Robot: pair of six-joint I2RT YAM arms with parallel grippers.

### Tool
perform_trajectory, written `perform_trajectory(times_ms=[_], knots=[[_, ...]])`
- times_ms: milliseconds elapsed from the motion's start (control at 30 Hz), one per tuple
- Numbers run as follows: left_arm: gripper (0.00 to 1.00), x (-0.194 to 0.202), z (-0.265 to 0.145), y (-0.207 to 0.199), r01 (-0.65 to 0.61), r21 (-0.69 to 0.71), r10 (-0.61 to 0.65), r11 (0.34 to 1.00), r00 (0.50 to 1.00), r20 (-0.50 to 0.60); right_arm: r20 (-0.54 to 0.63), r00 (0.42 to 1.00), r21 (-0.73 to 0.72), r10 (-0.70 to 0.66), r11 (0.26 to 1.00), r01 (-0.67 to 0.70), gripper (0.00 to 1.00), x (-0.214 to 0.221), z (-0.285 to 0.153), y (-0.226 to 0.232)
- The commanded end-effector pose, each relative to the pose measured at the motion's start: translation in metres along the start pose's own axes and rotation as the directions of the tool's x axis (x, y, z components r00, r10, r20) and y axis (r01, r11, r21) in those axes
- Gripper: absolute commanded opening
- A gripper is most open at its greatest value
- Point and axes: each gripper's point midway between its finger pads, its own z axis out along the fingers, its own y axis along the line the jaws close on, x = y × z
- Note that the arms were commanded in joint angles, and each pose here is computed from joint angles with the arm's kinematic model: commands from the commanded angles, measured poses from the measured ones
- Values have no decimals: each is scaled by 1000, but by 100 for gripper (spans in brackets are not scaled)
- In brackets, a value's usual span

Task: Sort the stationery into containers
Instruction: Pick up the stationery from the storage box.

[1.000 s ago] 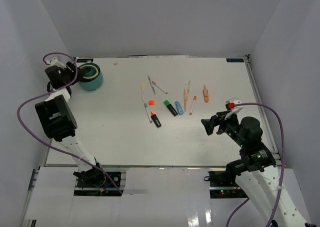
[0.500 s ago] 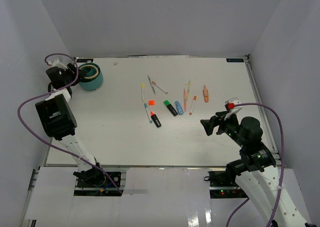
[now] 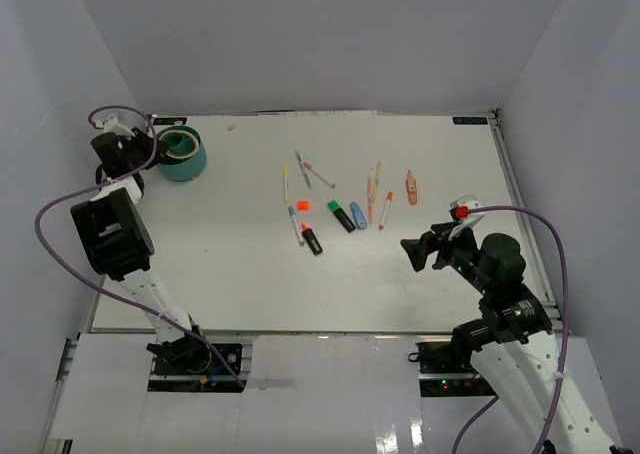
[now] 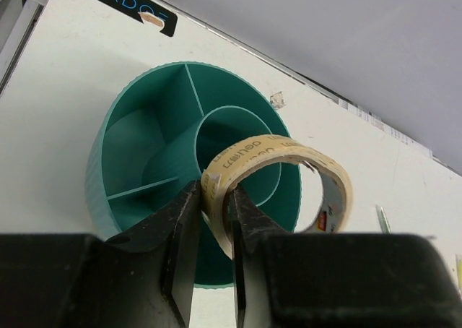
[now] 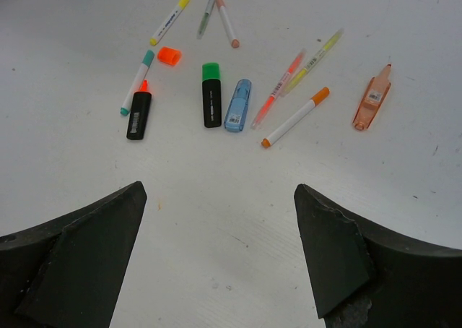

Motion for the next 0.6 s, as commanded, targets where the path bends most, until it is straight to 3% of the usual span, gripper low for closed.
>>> perform_trajectory(times_ms=[0,167,567], knots=[[30,-28,-13,-17,-37,31,34,999,997,67,51,999,-26,-20,999,22,90,-11,2,4],[19,-37,-20,-24,-47,32,43,998,994,101,55,998,-26,-20,999,21,90,-12,1,5],[5,-80,-41,-47,-61,-72,76,996,971,228,60,998,-25,-22,999,24,90,-13,1,4]])
